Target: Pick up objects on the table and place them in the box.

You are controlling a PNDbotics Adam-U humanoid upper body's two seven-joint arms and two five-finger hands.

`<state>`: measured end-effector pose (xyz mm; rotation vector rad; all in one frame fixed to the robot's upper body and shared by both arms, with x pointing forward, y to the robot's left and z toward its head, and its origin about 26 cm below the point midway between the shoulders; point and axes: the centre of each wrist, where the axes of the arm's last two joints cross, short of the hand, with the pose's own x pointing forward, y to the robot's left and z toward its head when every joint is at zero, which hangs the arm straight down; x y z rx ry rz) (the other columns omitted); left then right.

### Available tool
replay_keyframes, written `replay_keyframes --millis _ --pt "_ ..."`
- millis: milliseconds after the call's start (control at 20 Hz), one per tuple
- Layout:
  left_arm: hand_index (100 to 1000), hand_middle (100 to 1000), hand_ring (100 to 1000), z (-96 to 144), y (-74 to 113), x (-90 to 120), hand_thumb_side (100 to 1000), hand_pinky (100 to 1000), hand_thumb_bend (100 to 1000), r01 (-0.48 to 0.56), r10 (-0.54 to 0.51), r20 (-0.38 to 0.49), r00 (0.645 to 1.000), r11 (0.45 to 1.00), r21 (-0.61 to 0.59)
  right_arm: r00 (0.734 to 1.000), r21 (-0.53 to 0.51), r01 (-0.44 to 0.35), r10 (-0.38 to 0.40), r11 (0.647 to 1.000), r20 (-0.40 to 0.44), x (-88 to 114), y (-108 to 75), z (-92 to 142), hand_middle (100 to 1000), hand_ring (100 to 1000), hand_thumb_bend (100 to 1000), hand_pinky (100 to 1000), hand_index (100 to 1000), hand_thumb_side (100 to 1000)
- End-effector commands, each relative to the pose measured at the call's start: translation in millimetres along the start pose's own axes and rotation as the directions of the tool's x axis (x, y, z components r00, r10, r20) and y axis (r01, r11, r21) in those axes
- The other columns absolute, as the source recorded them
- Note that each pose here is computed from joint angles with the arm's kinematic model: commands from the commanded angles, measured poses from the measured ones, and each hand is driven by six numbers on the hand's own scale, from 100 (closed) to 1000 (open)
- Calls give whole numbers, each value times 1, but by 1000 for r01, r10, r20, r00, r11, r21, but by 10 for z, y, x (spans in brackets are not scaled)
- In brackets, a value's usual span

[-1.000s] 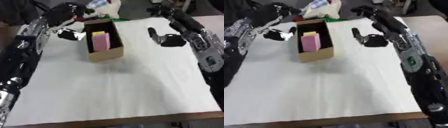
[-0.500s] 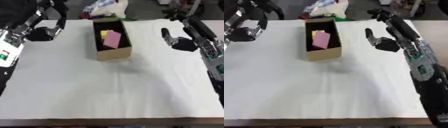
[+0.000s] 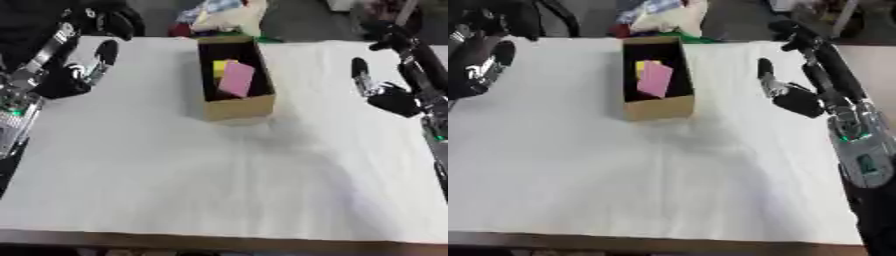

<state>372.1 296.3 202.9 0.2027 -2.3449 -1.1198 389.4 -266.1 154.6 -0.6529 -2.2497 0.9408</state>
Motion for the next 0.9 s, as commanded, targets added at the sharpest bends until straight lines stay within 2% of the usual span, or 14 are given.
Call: replay_keyframes --millis 50,500,900 --pt "934 649 664 -15 66 86 727 727 100 -13 13 29 999 1000 11 1000 -87 20 -19 996 8 74 -112 -18 876 818 100 733 935 682" --pt "932 628 632 70 -86 95 756 709 100 -110 110 4 994 994 10 995 -133 98 -102 986 -20 66 -61 54 856 797 100 713 923 690" --pt "934 623 626 103 -162 103 780 705 100 -150 150 -37 988 989 9 992 -137 119 -124 983 -27 62 -47 80 854 795 100 711 921 698"
